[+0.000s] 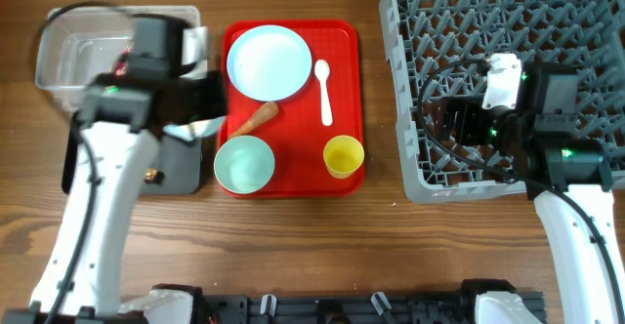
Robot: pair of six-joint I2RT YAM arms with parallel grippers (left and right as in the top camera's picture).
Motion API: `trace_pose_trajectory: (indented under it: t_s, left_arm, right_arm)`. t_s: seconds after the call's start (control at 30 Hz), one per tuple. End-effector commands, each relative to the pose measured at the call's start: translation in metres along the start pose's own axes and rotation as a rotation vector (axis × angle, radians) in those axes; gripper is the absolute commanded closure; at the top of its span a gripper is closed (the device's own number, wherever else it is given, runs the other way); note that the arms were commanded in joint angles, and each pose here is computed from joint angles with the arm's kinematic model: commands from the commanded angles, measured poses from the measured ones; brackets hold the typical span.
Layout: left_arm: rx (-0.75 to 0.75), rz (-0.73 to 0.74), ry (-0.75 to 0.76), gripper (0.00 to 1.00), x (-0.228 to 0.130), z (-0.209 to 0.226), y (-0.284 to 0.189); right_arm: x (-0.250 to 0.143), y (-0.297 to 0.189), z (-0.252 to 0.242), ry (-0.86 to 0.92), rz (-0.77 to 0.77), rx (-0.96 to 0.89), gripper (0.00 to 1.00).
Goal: Sort waste into correct bins and load items into the dishwasher rack
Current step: 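Carry the rice bowl over the black tray and pour out the rice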
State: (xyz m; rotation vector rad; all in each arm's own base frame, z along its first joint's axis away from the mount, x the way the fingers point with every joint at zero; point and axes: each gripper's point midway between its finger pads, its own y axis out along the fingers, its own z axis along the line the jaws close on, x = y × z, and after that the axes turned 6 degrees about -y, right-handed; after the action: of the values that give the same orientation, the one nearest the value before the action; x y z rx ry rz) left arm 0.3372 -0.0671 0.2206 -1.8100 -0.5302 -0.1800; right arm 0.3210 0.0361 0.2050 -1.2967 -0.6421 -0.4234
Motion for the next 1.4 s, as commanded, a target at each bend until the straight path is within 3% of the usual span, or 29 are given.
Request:
trace_pose_trajectory:
  t_s: [0.0, 0.3, 0.53, 0.87, 1.37]
  left_arm:
    - [-0.085, 0.03, -0.028, 0.96, 0.004, 0.025, -0.009]
    - [-0.347, 0.038, -0.162, 0.96, 0.008, 0.081, -0.003]
    - [-0.388, 0.007, -0.275, 0.96, 0.019, 0.132, 0.027]
    - [-0.674, 0.072, -0.426, 0.96, 0.021, 0.133, 0.052]
    - [-0.881, -0.013, -0.559, 0.96, 0.035, 0.141, 0.017]
  right_arm:
    - [0.007, -0.001, 0.004, -0.005, -0.017, 0.019, 0.0]
    - [0.008, -0.001, 0.004, -0.004, -0.018, 0.019, 0.0]
    - [0.009, -0.001, 0.004, -0.009, -0.025, 0.018, 0.0]
    - [0.008, -0.001, 0.004, -0.006, -0.019, 0.019, 0.0]
    - [0.007, -0.001, 0.004, -0.005, -0.016, 0.019, 0.0]
